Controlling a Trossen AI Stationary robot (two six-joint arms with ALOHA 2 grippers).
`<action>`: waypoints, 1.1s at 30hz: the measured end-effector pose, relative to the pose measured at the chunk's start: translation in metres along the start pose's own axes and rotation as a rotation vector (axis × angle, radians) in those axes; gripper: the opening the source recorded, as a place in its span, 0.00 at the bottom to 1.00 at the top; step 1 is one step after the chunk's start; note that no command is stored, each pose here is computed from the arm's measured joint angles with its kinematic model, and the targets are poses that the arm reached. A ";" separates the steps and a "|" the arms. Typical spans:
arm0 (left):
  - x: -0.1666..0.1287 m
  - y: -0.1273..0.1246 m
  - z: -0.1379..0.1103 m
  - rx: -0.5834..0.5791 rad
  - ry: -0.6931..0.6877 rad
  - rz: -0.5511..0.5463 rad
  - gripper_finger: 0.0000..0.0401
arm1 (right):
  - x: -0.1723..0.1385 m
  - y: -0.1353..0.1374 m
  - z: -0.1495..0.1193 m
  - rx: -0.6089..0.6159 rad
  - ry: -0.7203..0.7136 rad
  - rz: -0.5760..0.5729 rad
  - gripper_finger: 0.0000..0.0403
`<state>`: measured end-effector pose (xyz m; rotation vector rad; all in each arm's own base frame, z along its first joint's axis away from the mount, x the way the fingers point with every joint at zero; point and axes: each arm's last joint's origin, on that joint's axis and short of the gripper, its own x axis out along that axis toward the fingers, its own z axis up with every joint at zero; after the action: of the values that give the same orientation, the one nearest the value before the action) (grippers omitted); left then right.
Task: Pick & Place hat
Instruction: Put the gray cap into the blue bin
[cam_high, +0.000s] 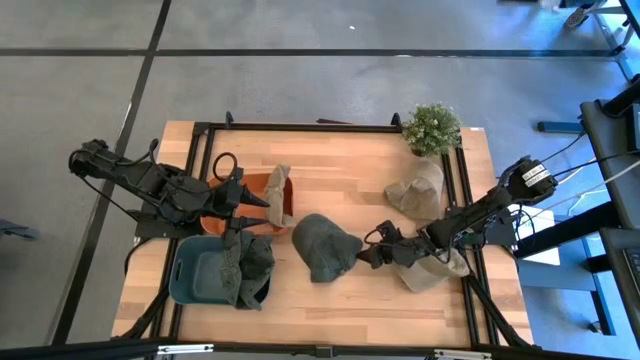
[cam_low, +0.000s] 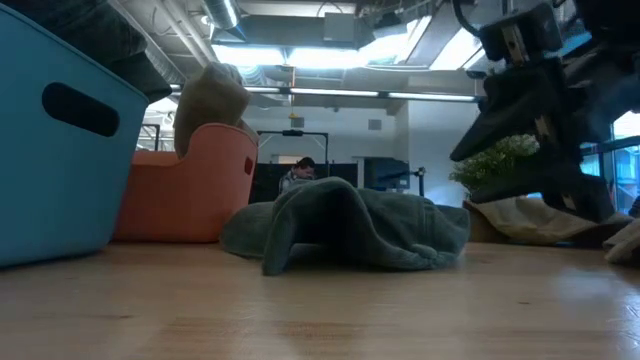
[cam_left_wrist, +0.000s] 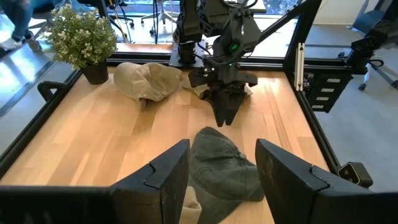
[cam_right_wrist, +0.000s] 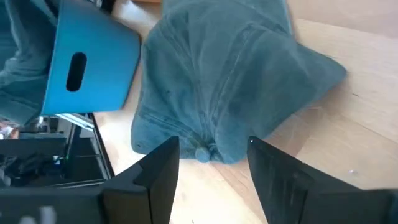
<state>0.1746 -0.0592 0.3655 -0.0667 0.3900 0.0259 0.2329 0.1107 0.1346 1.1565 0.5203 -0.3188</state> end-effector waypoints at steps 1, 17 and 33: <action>0.000 0.000 0.000 0.000 0.000 0.000 0.44 | 0.000 0.002 0.000 -0.005 0.003 -0.010 0.47; 0.000 0.001 0.000 0.000 -0.004 0.019 0.44 | 0.038 0.004 -0.016 0.092 0.056 -0.085 0.47; 0.007 -0.002 -0.001 0.031 0.014 0.033 0.44 | 0.046 0.004 -0.018 0.015 0.016 -0.026 0.04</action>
<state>0.1806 -0.0608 0.3619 -0.0294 0.4058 0.0523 0.2691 0.1302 0.1072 1.1685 0.5485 -0.3362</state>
